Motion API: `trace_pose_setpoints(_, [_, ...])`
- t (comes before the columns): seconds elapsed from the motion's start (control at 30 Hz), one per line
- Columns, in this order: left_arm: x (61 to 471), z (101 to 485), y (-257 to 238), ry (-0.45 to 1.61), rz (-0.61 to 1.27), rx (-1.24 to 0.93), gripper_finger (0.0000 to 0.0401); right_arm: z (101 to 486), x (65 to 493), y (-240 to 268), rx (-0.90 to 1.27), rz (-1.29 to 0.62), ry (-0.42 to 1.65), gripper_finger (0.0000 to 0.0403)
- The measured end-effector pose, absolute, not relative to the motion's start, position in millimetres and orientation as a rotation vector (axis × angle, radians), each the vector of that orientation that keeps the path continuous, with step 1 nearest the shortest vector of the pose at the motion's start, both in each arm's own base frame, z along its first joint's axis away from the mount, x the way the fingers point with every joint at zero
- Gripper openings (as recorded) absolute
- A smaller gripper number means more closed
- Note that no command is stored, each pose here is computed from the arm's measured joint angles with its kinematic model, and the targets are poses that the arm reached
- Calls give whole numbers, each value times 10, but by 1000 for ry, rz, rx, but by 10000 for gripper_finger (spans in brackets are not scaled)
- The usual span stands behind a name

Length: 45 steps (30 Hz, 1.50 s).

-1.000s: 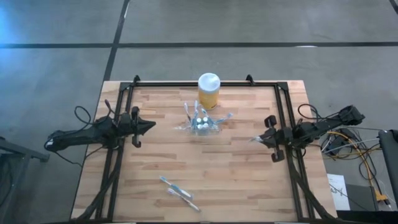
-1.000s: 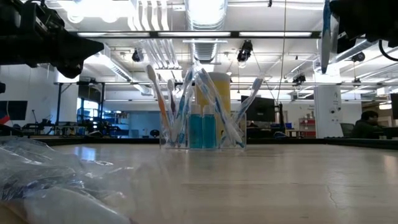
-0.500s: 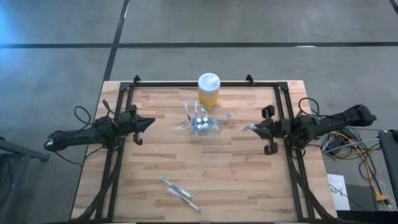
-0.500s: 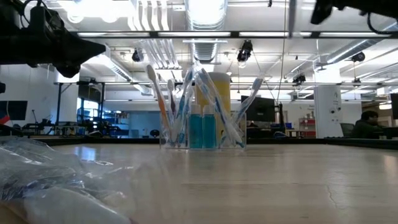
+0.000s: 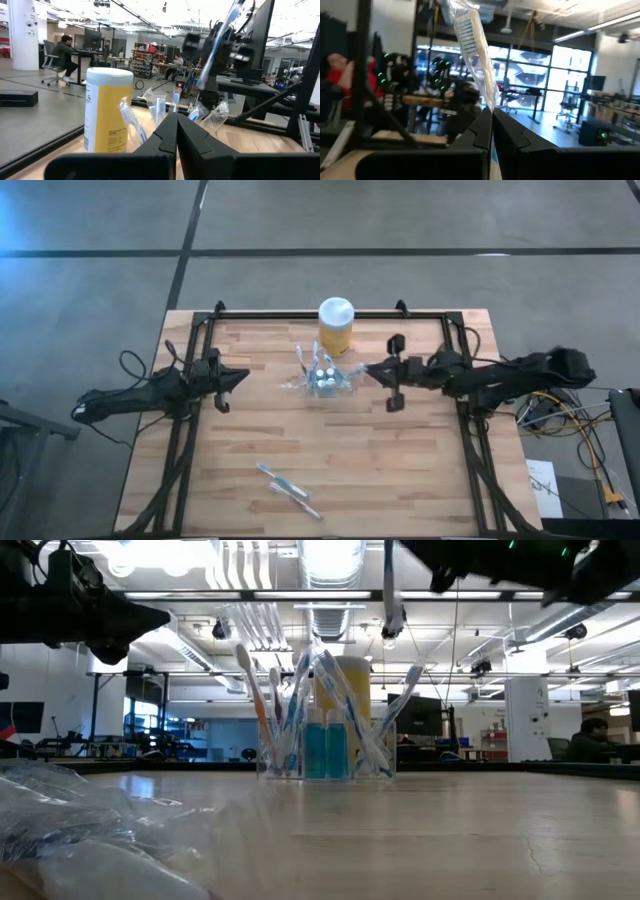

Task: Pick & Place toothbrushing station
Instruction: Put the blue toothbrush into the transparent organizer

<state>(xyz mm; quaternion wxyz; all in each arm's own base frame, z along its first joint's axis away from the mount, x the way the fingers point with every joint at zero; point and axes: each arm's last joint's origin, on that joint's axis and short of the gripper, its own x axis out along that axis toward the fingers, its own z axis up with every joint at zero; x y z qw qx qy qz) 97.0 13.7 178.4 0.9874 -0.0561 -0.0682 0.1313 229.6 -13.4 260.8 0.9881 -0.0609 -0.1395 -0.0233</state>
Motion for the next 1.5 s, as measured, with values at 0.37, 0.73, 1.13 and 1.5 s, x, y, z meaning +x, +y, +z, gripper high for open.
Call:
trace_pose_setpoints(0.37, [970, 1781, 137, -133, 263, -113, 7, 1929, 2372, -377, 12, -106, -346, 8])
trace_pose_setpoints(0.73, [971, 1779, 137, -135, 262, -136, 7, 1482, 2606, -455, 39, -244, -177, 8])
trace_pose_setpoints(1.13, [972, 1778, 137, -134, 262, -137, 7, 1034, 2740, -485, 67, -295, -15, 8])
trace_pose_setpoints(1.5, [972, 1772, 137, -127, 263, -136, 7, 921, 2737, -481, 71, -295, 31, 8])
